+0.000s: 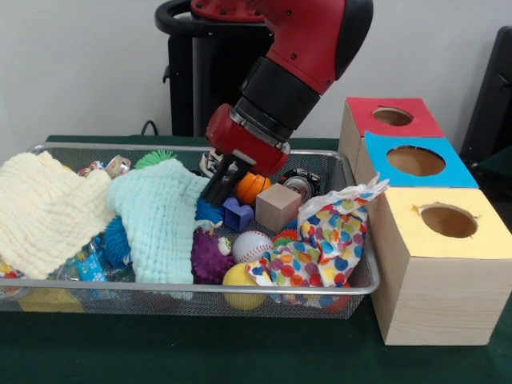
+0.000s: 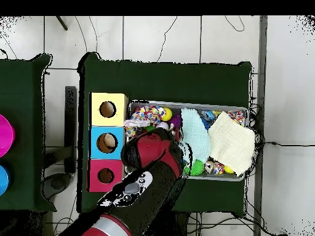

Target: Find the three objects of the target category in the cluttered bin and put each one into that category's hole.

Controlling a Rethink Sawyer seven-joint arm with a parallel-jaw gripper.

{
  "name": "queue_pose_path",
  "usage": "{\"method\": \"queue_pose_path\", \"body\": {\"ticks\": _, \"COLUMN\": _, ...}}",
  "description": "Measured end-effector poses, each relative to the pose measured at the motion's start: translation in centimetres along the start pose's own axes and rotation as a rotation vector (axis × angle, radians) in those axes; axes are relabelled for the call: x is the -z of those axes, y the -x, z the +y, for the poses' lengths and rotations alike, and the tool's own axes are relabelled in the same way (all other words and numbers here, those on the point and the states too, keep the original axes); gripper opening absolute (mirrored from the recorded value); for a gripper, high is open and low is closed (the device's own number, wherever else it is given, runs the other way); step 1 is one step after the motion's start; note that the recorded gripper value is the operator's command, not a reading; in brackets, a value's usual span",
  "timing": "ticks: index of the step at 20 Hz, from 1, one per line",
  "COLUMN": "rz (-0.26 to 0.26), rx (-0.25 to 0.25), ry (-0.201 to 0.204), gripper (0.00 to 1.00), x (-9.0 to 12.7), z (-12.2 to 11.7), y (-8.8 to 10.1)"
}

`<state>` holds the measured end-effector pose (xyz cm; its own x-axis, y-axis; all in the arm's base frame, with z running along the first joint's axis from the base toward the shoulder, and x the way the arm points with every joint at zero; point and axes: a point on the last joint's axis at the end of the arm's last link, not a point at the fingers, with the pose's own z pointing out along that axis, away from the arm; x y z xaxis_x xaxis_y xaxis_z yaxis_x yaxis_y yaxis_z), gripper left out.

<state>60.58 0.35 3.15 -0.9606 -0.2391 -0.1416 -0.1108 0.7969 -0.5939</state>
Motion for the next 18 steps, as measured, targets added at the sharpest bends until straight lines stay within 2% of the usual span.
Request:
{"method": "queue_pose_path", "body": {"ticks": 11, "rz": -0.018, "rx": -0.018, "ry": 0.002, "gripper": 0.0, "x": 1.2, "z": -0.8, "y": 1.5}}
{"method": "queue_pose_path", "body": {"ticks": 18, "rz": -0.015, "rx": -0.042, "ry": 0.021, "gripper": 0.0, "x": 2.0, "z": -0.7, "y": 2.9}}
